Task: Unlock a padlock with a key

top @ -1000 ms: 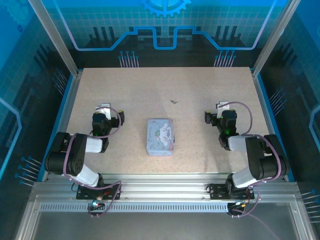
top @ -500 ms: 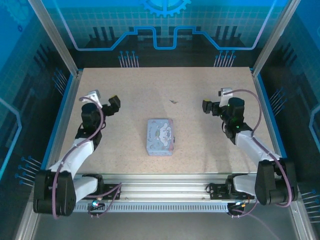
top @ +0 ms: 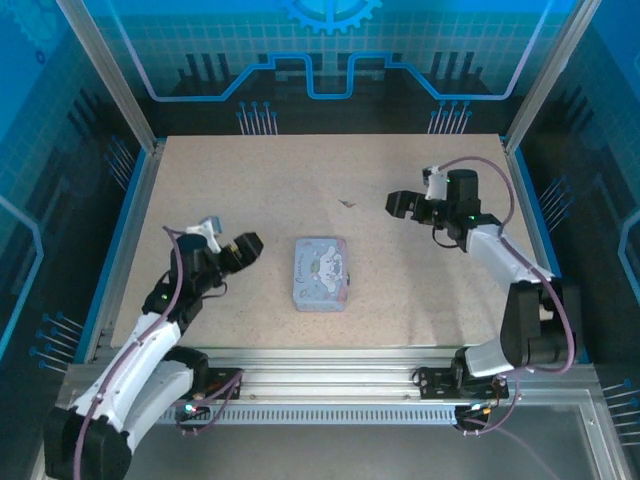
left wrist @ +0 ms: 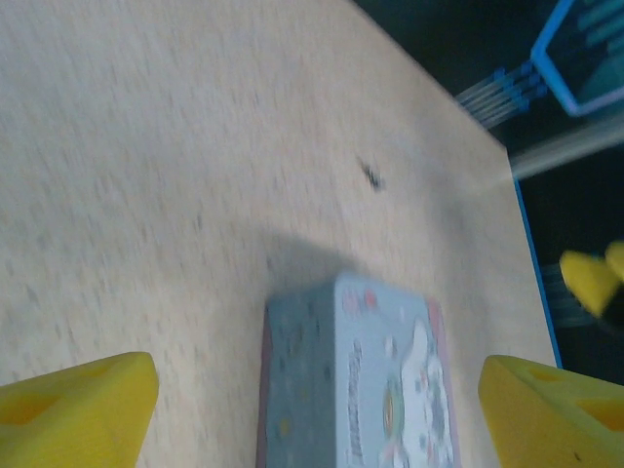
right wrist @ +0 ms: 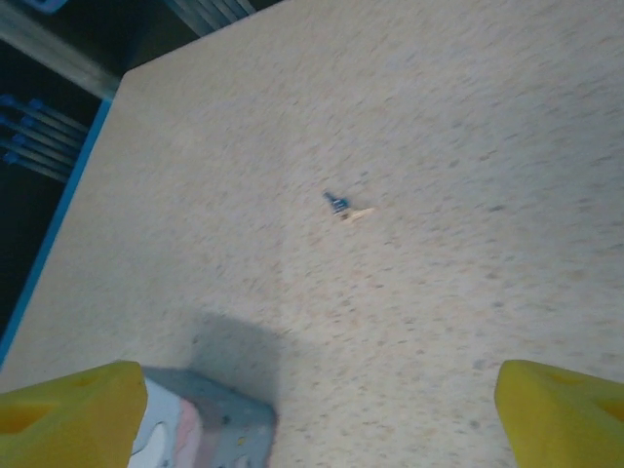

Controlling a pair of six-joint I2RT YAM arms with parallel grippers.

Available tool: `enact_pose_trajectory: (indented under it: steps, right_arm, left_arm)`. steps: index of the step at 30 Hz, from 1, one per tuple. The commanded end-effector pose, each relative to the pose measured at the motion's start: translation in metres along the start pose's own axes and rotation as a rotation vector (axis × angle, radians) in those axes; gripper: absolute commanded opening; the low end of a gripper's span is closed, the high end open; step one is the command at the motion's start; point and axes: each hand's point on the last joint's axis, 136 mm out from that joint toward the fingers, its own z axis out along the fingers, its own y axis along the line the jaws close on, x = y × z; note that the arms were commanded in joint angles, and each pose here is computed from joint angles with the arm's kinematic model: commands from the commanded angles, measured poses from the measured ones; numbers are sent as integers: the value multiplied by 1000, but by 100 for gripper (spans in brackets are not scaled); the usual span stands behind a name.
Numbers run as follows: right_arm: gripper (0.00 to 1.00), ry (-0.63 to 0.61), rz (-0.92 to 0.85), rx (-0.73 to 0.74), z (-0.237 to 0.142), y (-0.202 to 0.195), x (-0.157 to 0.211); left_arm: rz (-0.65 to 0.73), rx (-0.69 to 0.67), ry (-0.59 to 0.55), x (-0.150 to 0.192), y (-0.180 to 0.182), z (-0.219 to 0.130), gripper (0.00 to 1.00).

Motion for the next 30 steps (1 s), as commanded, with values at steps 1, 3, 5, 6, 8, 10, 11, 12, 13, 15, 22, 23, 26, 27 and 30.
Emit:
enact_pose_trajectory:
  steps: [1,3,5,6,8,10,11,12,13,15,22,23,26,27,30]
  right_arm:
    - [91,145,5,-120,17,30,24]
    - [91,187,-10,-137,28,37,33]
    - [90,224,-32,-149,39,45,41]
    - [90,243,-40,-152,44,48,45]
    - [89,279,-49,-168,54,54,53]
    - [87,312,-55,-184,63,61,60]
    - [87,324,-61,-187,67,64,62]
    - [87,333,-69,-192,72,67,64]
    - [87,345,-78,-193,76,70,65]
    - [85,376,-91,-199,85,74,70]
    - [81,452,-108,-228,113,87,85]
    - [80,465,-109,-236,117,89,88]
    - [78,499,-124,-253,126,97,95]
    - [77,509,-128,-255,129,98,97]
    - [75,529,-134,-267,134,102,101]
  left_arm:
    - [-72,-24,204,58,12,-4,85]
    - [-64,-21,271,78,9,-5,85]
    - [-39,-15,329,98,5,-3,84]
    - [-18,-10,357,108,2,-3,84]
    - [15,8,397,124,-5,-2,84]
    - [22,41,444,142,-12,-1,84]
    - [21,47,462,149,-13,-1,84]
    - [21,50,481,156,-15,0,84]
    - [22,51,498,162,-15,0,84]
    - [23,61,522,173,-18,0,84]
    - [19,141,530,190,-44,13,84]
    - [31,153,527,190,-50,15,84]
    - [57,171,507,186,-60,21,84]
    - [63,179,498,184,-64,23,85]
    - [68,167,468,179,-65,28,85]
